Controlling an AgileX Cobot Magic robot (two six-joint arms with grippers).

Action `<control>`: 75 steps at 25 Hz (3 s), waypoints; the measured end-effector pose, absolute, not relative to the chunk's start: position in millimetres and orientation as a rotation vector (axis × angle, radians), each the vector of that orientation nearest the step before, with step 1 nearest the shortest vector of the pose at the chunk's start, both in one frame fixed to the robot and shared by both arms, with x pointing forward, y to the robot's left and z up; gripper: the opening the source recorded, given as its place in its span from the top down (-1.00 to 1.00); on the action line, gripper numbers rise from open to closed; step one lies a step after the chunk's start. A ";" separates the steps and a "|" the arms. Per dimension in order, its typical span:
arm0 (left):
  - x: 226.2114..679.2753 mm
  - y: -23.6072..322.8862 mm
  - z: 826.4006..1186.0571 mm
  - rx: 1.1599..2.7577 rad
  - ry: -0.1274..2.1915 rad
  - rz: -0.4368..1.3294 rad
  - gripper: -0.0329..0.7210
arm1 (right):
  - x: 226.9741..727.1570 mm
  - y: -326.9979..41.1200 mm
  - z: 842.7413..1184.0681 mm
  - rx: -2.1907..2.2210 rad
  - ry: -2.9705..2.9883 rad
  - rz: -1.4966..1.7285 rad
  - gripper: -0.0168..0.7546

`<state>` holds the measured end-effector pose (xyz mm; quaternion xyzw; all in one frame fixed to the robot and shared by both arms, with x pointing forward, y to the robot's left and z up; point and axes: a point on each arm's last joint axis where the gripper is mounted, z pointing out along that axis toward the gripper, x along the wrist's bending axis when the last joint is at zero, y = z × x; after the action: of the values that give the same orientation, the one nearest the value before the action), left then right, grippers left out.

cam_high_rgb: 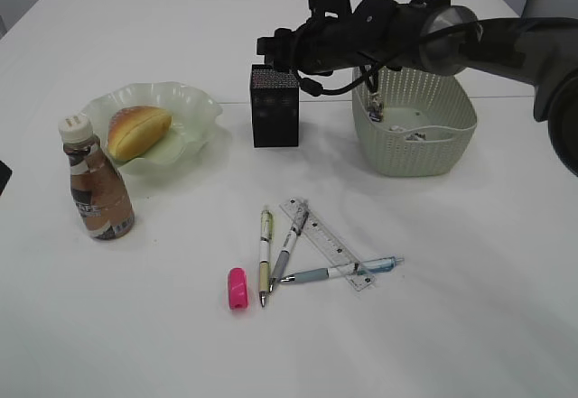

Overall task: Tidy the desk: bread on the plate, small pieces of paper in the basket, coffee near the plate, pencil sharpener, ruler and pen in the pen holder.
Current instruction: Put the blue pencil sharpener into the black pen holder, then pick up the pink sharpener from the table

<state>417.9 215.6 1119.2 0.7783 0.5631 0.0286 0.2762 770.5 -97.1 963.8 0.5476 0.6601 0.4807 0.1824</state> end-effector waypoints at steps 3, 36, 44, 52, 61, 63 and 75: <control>417.9 215.6 1119.2 2.091 1.513 0.077 -0.10 | 770.5 -97.1 963.8 1.549 1.861 1.359 -0.18; 417.9 215.6 1119.2 2.091 1.513 0.077 -0.10 | 757.5 -126.3 1043.4 1.365 2.280 1.176 -0.17; 417.6 215.7 1119.1 2.094 1.514 0.074 -0.10 | 741.7 -149.7 1031.1 1.332 2.517 0.685 -0.17; 412.8 216.6 1116.8 2.131 1.544 0.021 -0.10 | 736.5 -175.4 1062.4 1.532 2.236 0.478 -0.17; 409.5 218.9 1114.8 2.169 1.572 0.001 -0.10 | 696.4 -192.0 1149.4 1.678 1.955 0.621 -0.17; 409.7 220.6 1114.3 2.184 1.577 0.019 -0.10 | 682.1 -195.7 1158.3 1.686 1.960 0.611 -0.17; 415.5 219.4 1119.3 2.148 1.592 0.043 -0.10 | 550.7 -229.9 1148.1 1.786 2.103 0.380 -0.17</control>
<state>415.5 219.4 1119.3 0.7815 0.5790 0.0155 0.2318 550.7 -229.9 1148.1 0.6311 0.7432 0.1342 0.1771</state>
